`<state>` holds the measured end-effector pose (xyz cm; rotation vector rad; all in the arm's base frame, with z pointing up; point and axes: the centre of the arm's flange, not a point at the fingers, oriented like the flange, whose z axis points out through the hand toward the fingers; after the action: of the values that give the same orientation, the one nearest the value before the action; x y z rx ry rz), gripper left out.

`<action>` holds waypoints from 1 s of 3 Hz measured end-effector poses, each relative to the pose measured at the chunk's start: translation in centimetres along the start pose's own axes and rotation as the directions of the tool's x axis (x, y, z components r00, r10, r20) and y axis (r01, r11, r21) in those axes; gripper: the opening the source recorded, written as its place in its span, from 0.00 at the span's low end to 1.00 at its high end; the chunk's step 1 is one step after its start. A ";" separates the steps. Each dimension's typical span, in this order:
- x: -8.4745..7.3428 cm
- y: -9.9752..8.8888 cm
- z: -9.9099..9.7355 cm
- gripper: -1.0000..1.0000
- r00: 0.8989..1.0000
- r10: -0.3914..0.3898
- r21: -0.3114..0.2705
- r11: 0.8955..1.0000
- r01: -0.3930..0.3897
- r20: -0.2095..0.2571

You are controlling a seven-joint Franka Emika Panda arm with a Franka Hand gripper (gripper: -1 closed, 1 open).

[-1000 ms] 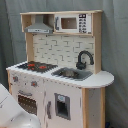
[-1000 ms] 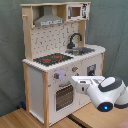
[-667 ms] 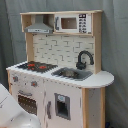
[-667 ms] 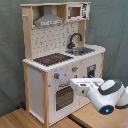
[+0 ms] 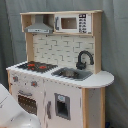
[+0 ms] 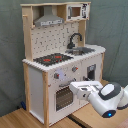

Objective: Play with the kitchen

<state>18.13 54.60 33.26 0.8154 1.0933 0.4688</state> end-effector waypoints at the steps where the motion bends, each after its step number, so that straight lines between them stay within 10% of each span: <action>1: 0.3 -0.9 0.2 1.00 0.999 0.046 -0.052 0.998 -0.047 -0.022; 3: 0.4 -3.5 1.9 1.00 0.988 0.149 -0.121 0.981 -0.153 -0.041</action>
<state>19.87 52.00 30.69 0.7870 1.0254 0.6731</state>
